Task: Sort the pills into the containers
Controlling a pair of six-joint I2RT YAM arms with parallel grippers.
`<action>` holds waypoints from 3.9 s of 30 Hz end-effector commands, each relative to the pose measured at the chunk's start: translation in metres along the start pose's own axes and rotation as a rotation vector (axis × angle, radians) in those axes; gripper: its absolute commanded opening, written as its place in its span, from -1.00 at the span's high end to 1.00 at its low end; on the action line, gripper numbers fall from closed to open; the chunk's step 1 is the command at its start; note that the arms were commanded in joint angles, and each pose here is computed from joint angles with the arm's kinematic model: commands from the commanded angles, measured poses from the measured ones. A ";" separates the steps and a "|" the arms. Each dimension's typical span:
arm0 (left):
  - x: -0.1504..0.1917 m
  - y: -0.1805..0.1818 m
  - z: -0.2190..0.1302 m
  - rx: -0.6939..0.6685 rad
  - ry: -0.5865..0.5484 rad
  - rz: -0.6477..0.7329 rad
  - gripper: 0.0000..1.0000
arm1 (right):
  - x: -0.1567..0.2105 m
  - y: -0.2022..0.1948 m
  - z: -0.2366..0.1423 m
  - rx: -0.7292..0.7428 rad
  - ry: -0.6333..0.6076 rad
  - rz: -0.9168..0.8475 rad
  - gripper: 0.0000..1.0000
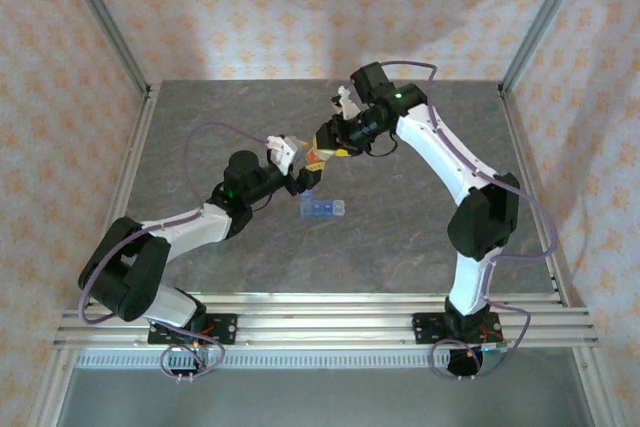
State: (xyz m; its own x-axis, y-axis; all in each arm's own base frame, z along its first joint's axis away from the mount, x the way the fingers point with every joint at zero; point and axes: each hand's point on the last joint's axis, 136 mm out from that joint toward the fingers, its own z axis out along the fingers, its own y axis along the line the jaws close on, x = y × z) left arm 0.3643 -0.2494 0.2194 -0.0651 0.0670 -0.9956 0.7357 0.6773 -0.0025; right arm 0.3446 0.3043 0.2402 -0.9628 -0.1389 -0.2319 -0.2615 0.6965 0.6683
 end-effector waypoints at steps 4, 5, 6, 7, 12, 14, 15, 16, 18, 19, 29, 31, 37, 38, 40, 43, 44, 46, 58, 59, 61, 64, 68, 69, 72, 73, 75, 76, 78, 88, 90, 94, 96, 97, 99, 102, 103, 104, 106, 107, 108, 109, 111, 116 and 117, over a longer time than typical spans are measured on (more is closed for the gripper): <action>-0.018 -0.007 0.009 0.012 -0.059 0.008 -0.36 | 0.008 0.025 -0.016 -0.066 -0.024 -0.048 0.53; -0.018 -0.006 0.010 0.010 -0.059 0.007 -0.36 | 0.009 0.025 -0.016 -0.068 -0.023 -0.048 0.53; -0.018 -0.006 0.011 0.007 -0.061 0.006 -0.36 | 0.009 0.026 -0.017 -0.069 -0.024 -0.051 0.53; -0.018 -0.006 0.011 0.004 -0.065 0.003 -0.35 | 0.010 0.026 -0.017 -0.069 -0.023 -0.052 0.53; -0.023 -0.005 0.013 -0.003 -0.081 -0.012 -0.26 | 0.014 0.025 -0.017 -0.068 -0.015 -0.053 0.53; -0.024 -0.005 0.014 -0.001 -0.087 -0.018 -0.23 | 0.016 0.024 -0.016 -0.067 -0.012 -0.053 0.53; -0.026 -0.006 0.014 -0.001 -0.091 -0.020 -0.22 | 0.016 0.023 -0.017 -0.067 -0.013 -0.054 0.53; -0.028 -0.006 0.014 0.002 -0.095 -0.021 -0.21 | 0.017 0.023 -0.016 -0.068 -0.011 -0.053 0.53; -0.029 -0.007 0.015 0.001 -0.097 -0.023 -0.21 | 0.017 0.023 -0.015 -0.069 -0.010 -0.052 0.53; -0.030 -0.007 0.015 0.002 -0.101 -0.024 -0.21 | 0.017 0.022 -0.014 -0.070 -0.008 -0.051 0.53; -0.034 -0.009 0.019 0.015 -0.106 -0.027 -0.03 | 0.018 0.021 -0.010 -0.074 0.002 -0.048 0.53; -0.035 -0.010 0.019 0.016 -0.108 -0.028 0.04 | 0.018 0.021 -0.009 -0.073 0.004 -0.047 0.53; -0.038 -0.011 0.018 0.026 -0.116 -0.050 0.36 | 0.019 0.017 -0.007 -0.062 0.008 -0.043 0.41; -0.040 -0.012 0.018 0.031 -0.119 -0.053 0.42 | 0.018 0.016 -0.007 -0.057 0.006 -0.041 0.36; -0.043 -0.013 0.017 0.036 -0.117 -0.054 0.56 | 0.017 0.016 -0.009 -0.048 -0.003 -0.045 0.18; -0.043 -0.014 0.016 0.037 -0.109 -0.051 0.73 | 0.010 0.013 -0.013 -0.024 -0.031 -0.039 -0.12; -0.044 -0.014 0.016 0.038 -0.107 -0.050 0.79 | 0.007 0.014 -0.015 -0.027 -0.044 -0.037 -0.21; -0.044 -0.014 0.015 0.040 -0.101 -0.049 0.88 | 0.002 0.016 -0.021 -0.030 -0.071 -0.037 -0.34; -0.038 -0.010 0.011 0.007 -0.078 -0.069 1.00 | -0.008 0.024 -0.067 -0.040 -0.218 -0.042 -0.66; -0.037 -0.009 0.010 0.002 -0.074 -0.069 1.00 | -0.009 0.023 -0.071 -0.041 -0.230 -0.037 -0.66; -0.037 -0.007 0.009 -0.013 -0.074 -0.072 1.00 | -0.010 0.020 -0.077 -0.037 -0.252 -0.023 -0.67; -0.035 -0.006 0.007 -0.021 -0.063 -0.073 1.00 | -0.016 0.012 -0.084 -0.015 -0.312 0.022 -0.66; -0.032 -0.011 0.008 0.015 -0.022 -0.081 1.00 | -0.030 -0.001 -0.094 0.021 -0.454 0.103 -0.63; -0.032 -0.011 0.008 0.018 -0.018 -0.083 1.00 | -0.033 -0.003 -0.097 0.023 -0.492 0.121 -0.63; -0.034 -0.009 0.006 0.000 -0.017 -0.101 1.00 | -0.041 -0.003 -0.109 -0.013 -0.608 0.164 -0.63; -0.035 -0.008 0.006 0.000 -0.016 -0.106 1.00 | -0.044 -0.001 -0.111 -0.038 -0.636 0.178 -0.63; -0.037 -0.009 0.006 0.005 -0.016 -0.118 1.00 | -0.046 0.002 -0.114 -0.068 -0.671 0.200 -0.63; -0.039 -0.009 0.007 0.007 -0.020 -0.126 1.00 | -0.047 0.003 -0.112 -0.079 -0.676 0.208 -0.63; -0.040 -0.009 0.008 0.012 -0.021 -0.141 1.00 | -0.047 0.006 -0.108 -0.091 -0.670 0.215 -0.63; -0.043 -0.006 0.016 0.018 -0.022 -0.184 1.00 | -0.046 0.019 -0.074 -0.085 -0.607 0.198 -0.58; -0.042 -0.007 0.018 0.021 -0.018 -0.186 1.00 | -0.044 0.021 -0.070 -0.084 -0.596 0.189 -0.57; -0.040 -0.007 0.020 0.023 -0.012 -0.187 1.00 | -0.043 0.022 -0.064 -0.085 -0.580 0.182 -0.51; -0.039 -0.006 0.021 0.025 -0.009 -0.189 1.00 | -0.043 0.022 -0.062 -0.086 -0.574 0.178 -0.47; -0.039 -0.006 0.021 0.026 -0.007 -0.191 1.00 | -0.044 0.022 -0.061 -0.088 -0.571 0.177 -0.44; -0.039 -0.006 0.022 0.026 -0.007 -0.191 1.00 | -0.044 0.025 -0.059 -0.095 -0.564 0.173 -0.40; -0.038 -0.006 0.024 0.028 -0.006 -0.194 1.00 | -0.044 0.028 -0.055 -0.102 -0.551 0.165 -0.33; -0.037 -0.006 0.024 0.030 -0.003 -0.196 1.00 | -0.044 0.029 -0.055 -0.105 -0.549 0.161 -0.32; -0.037 -0.007 0.025 0.032 -0.003 -0.197 1.00 | -0.044 0.030 -0.054 -0.107 -0.546 0.158 -0.30; -0.037 -0.006 0.025 0.033 -0.001 -0.198 1.00 | -0.043 0.031 -0.052 -0.105 -0.539 0.154 -0.26; -0.036 -0.007 0.025 0.034 0.000 -0.199 1.00 | -0.043 0.032 -0.051 -0.104 -0.537 0.149 -0.24; -0.036 -0.007 0.025 0.034 0.002 -0.199 1.00 | -0.043 0.032 -0.051 -0.100 -0.535 0.149 -0.22; -0.035 -0.007 0.026 0.034 0.003 -0.199 1.00 | -0.042 0.032 -0.051 -0.101 -0.534 0.148 -0.20; -0.035 -0.007 0.026 0.035 0.003 -0.199 1.00 | -0.042 0.032 -0.050 -0.102 -0.531 0.146 -0.14; -0.037 -0.007 0.027 0.039 -0.001 -0.198 1.00 | -0.040 0.030 -0.047 -0.085 -0.519 0.133 0.10; -0.038 -0.007 0.027 0.041 -0.001 -0.198 1.00 | -0.040 0.030 -0.046 -0.082 -0.517 0.126 0.16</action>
State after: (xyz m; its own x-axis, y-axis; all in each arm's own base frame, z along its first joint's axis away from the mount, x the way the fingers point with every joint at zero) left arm 0.3750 -0.2723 0.2415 -0.2272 -0.0461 -0.9727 0.7197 0.6650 -0.1996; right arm 0.3710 0.2932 0.2907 -0.8427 0.3388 -0.4185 -0.1289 0.6276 0.7678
